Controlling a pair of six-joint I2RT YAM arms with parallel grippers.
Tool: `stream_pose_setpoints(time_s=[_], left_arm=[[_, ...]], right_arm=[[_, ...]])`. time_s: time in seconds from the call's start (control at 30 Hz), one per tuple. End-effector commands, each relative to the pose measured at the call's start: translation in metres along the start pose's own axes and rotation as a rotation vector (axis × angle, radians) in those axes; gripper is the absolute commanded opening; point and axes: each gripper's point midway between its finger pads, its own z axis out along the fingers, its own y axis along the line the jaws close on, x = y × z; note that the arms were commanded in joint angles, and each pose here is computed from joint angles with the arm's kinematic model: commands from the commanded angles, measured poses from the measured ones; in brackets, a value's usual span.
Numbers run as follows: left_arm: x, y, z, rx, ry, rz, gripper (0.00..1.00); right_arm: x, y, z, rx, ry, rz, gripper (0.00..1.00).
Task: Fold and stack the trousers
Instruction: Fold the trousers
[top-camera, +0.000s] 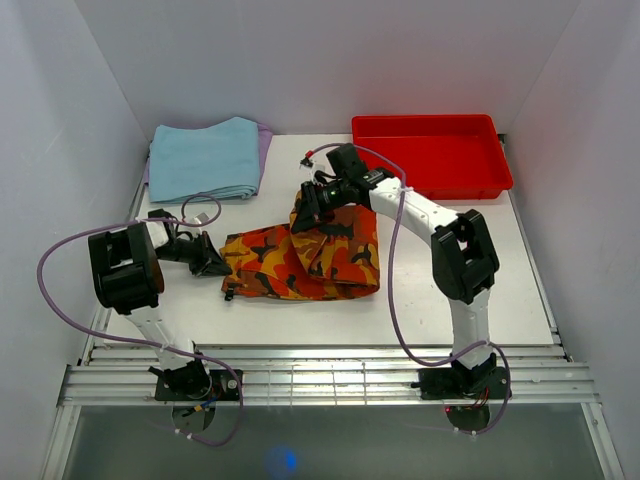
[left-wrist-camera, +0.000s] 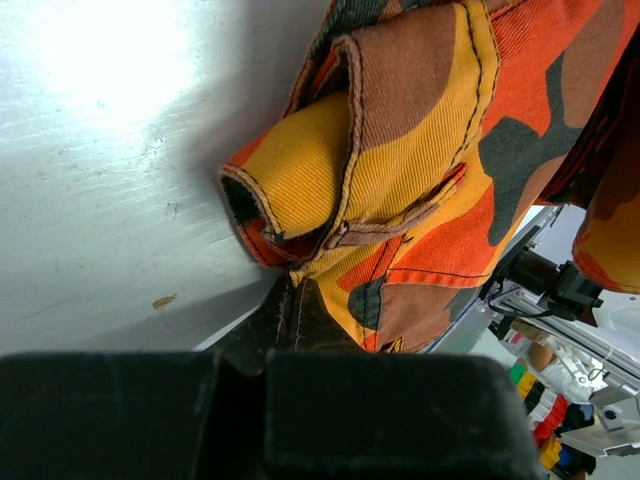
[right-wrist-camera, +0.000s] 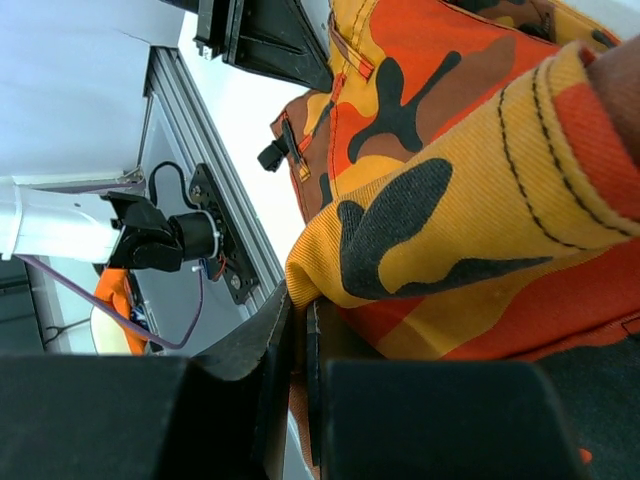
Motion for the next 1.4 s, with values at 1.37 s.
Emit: stream_pose_setpoints(time_s=[1.37], left_arm=[[0.013, 0.017, 0.008, -0.084, 0.017, -0.011, 0.0]], right_arm=[[-0.024, 0.087, 0.12, -0.289, 0.007, -0.035, 0.08]])
